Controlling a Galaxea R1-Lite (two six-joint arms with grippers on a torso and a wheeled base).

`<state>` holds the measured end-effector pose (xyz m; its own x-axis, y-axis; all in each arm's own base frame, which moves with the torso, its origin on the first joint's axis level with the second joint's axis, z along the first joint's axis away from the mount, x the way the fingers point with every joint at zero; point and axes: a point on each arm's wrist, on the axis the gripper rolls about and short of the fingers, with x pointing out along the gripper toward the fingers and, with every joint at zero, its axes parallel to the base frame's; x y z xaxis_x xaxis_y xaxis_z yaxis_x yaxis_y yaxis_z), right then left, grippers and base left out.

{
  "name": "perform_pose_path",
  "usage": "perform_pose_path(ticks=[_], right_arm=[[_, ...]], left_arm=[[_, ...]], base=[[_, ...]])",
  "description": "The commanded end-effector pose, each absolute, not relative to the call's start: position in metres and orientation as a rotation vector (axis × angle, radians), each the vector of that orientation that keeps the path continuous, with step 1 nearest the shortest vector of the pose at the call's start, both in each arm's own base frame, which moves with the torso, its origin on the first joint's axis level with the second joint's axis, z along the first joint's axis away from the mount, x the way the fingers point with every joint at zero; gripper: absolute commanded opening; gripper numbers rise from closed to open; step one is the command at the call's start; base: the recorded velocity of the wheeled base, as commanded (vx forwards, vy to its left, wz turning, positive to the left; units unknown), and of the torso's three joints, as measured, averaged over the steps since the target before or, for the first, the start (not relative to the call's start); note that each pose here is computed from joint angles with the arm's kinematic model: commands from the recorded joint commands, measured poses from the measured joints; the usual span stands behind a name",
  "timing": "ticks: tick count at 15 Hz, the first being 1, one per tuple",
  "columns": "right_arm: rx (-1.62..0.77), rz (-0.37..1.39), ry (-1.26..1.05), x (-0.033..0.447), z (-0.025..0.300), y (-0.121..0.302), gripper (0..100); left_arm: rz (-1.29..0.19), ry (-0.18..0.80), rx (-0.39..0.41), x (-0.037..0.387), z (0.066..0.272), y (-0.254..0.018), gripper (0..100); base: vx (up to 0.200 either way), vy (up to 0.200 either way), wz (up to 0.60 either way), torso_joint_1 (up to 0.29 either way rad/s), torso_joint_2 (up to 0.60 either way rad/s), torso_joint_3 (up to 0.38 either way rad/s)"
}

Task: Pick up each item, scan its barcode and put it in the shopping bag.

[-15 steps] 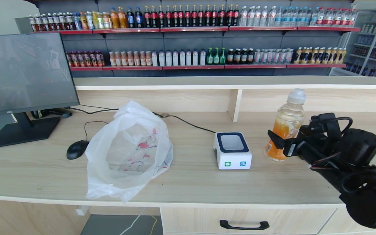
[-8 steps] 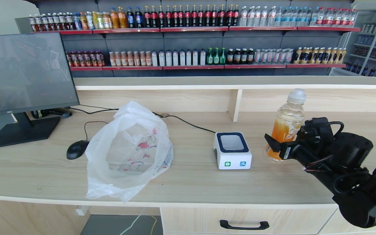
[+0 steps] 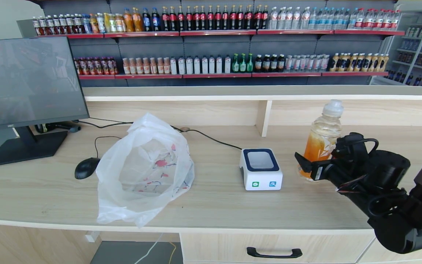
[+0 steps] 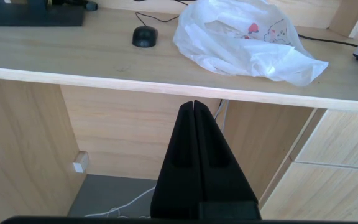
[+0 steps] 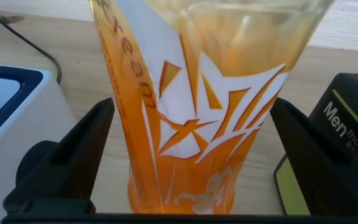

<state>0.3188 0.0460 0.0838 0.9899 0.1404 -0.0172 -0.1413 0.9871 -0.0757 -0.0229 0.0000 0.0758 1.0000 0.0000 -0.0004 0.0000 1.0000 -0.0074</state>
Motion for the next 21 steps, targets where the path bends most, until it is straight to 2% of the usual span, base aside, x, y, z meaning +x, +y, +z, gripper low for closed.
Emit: perform_pose_path(ticks=[1, 19, 20, 21], right_arm=[[-0.077, 0.142, 0.015, 0.320, 0.082, 0.046, 100], [-0.075, 0.120, -0.060, 0.339, 0.092, 0.048, 100], [-0.082, 0.120, -0.056, 0.338, 0.091, 0.048, 0], [-0.081, 0.120, -0.063, 0.339, 0.093, 0.048, 0]], left_arm=[[0.000, 0.000, -0.008, -0.023, 0.076, 0.000, 0], [0.000, 0.000, -0.008, -0.023, 0.076, 0.000, 0], [0.000, 0.000, -0.008, -0.023, 0.076, 0.000, 0], [0.000, 0.000, -0.008, -0.023, 0.076, 0.000, 0]], base=[[0.000, 0.000, 0.00, 0.000, 0.00, 0.000], [0.000, 0.000, 0.00, 0.000, 0.00, 0.000], [0.000, 0.000, 0.00, 0.000, 0.00, 0.000], [0.000, 0.000, 0.00, 0.000, 0.00, 0.000]])
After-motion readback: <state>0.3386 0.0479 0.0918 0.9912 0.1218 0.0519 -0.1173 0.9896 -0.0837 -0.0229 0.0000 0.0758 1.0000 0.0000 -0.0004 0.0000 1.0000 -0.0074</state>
